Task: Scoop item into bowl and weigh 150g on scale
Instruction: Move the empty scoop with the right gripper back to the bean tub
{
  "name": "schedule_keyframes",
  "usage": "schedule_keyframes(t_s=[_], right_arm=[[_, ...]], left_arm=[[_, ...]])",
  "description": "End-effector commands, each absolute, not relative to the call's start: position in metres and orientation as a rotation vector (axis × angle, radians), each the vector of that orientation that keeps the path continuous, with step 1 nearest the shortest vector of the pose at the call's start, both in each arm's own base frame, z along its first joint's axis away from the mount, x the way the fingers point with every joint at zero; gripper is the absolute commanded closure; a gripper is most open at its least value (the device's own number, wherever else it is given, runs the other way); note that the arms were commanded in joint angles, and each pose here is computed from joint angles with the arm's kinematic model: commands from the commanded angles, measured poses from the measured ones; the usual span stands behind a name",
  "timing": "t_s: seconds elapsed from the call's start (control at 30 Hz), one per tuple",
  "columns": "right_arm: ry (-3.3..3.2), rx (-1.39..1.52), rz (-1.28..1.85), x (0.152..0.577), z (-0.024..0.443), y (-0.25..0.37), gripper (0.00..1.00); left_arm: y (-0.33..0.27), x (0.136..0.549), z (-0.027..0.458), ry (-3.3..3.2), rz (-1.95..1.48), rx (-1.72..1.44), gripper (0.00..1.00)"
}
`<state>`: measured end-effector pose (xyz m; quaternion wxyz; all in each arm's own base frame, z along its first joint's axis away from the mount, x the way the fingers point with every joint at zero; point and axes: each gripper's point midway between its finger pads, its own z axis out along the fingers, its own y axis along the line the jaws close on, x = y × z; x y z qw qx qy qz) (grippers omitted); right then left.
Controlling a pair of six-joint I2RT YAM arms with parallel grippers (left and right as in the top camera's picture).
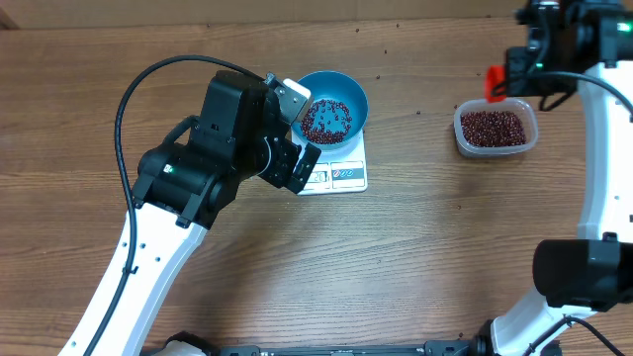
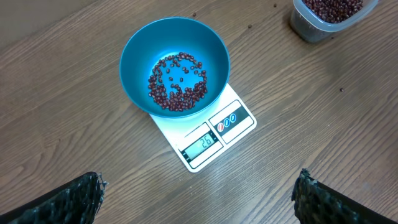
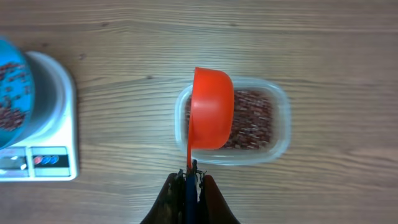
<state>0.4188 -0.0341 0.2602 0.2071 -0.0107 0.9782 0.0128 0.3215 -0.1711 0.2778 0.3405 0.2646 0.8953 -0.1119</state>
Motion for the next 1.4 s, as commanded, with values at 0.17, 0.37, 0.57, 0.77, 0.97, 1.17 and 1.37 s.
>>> schedule_keyframes(t_s=[0.17, 0.37, 0.57, 0.77, 0.97, 1.17, 1.37], right_arm=[[2.796, 0.068, -0.096, 0.409, 0.228, -0.069, 0.96], [2.832, 0.185, -0.270, 0.406, 0.194, -0.092, 0.96], [2.831, 0.221, -0.337, 0.408, 0.174, -0.101, 0.96], [2.845, 0.219, -0.335, 0.406, 0.159, -0.100, 0.96], [2.850, 0.217, -0.324, 0.406, 0.149, -0.099, 0.96], [2.871, 0.210, -0.279, 0.403, 0.135, -0.093, 0.96], [2.890, 0.194, -0.159, 0.402, 0.123, -0.079, 0.96]], left_arm=[[-0.172, 0.323, 0.278, 2.335, -0.303, 0.675, 0.00], [-0.172, 0.323, 0.278, 2.335, -0.303, 0.675, 0.01], [-0.172, 0.323, 0.278, 2.335, -0.303, 0.675, 0.00], [-0.172, 0.323, 0.278, 2.335, -0.303, 0.675, 0.01], [-0.172, 0.323, 0.278, 2.335, -0.303, 0.675, 0.00], [-0.172, 0.323, 0.278, 2.335, -0.303, 0.675, 0.00], [-0.172, 0.323, 0.278, 2.335, -0.303, 0.675, 0.01]])
